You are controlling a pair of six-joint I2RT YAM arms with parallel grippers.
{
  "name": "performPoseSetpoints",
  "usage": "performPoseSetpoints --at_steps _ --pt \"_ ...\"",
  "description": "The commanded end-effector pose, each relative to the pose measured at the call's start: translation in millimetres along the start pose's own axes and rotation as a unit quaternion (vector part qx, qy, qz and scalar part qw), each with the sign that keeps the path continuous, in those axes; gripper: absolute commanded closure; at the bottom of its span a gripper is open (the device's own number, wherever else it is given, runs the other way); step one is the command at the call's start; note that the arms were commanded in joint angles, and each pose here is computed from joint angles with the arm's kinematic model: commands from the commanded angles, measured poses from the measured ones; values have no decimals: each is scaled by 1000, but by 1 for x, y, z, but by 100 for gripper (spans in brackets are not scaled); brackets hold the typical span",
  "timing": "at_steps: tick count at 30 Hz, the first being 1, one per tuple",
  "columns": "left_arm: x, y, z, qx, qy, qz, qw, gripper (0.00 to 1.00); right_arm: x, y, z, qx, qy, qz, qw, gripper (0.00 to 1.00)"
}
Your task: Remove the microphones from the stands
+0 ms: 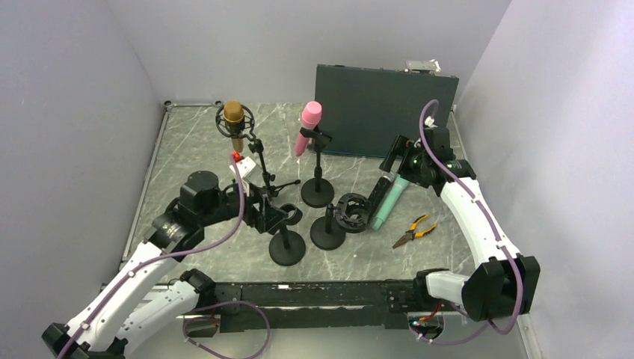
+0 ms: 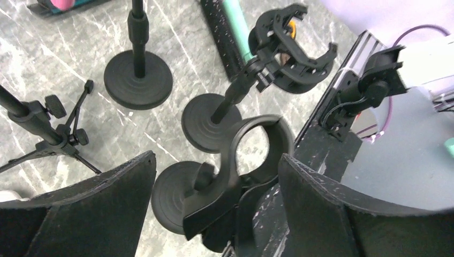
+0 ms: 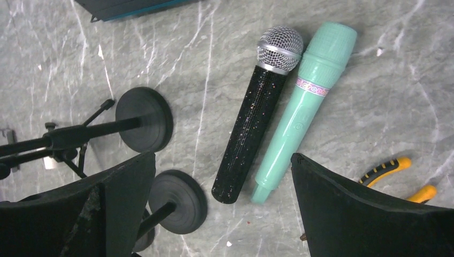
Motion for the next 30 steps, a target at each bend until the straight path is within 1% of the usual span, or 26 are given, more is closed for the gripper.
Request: performPoseSetpoints --at_steps 1,5,8,12,19,22,27,30 --pt "-21 -20 36 22 -37 5 999 9 -7 21 16 -36 -37 42 998 0" --pt "-34 -28 55 24 -60 25 998 1 -9 44 14 -69 -42 43 996 0" --pt "-43 -33 61 14 -83 42 996 1 -12 65 14 -94 -54 49 993 0" --pt "-59 -36 59 -8 -120 71 990 1 -20 89 18 -106 -78 86 988 0" --pt "-97 -40 51 -39 -191 129 972 1 -42 117 26 -119 -118 142 975 0" --pt "-105 -40 50 -33 -197 149 968 1 -51 127 28 -123 -133 171 968 0" --pt "-114 -41 64 -22 -172 195 965 1 -60 142 34 -131 -143 201 960 0" --pt "-113 -41 70 -24 -164 208 964 1 -67 153 39 -136 -153 229 952 0"
Point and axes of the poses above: each gripper's point midway between its finger pads, its own x axis out along the fingers, its own y axis along the line the jaws close on, z = x × y, the point moved 10 cm from there along -x, back along the fingers, and after that the axes turned 6 degrees about -x, right-handed, at the moved point
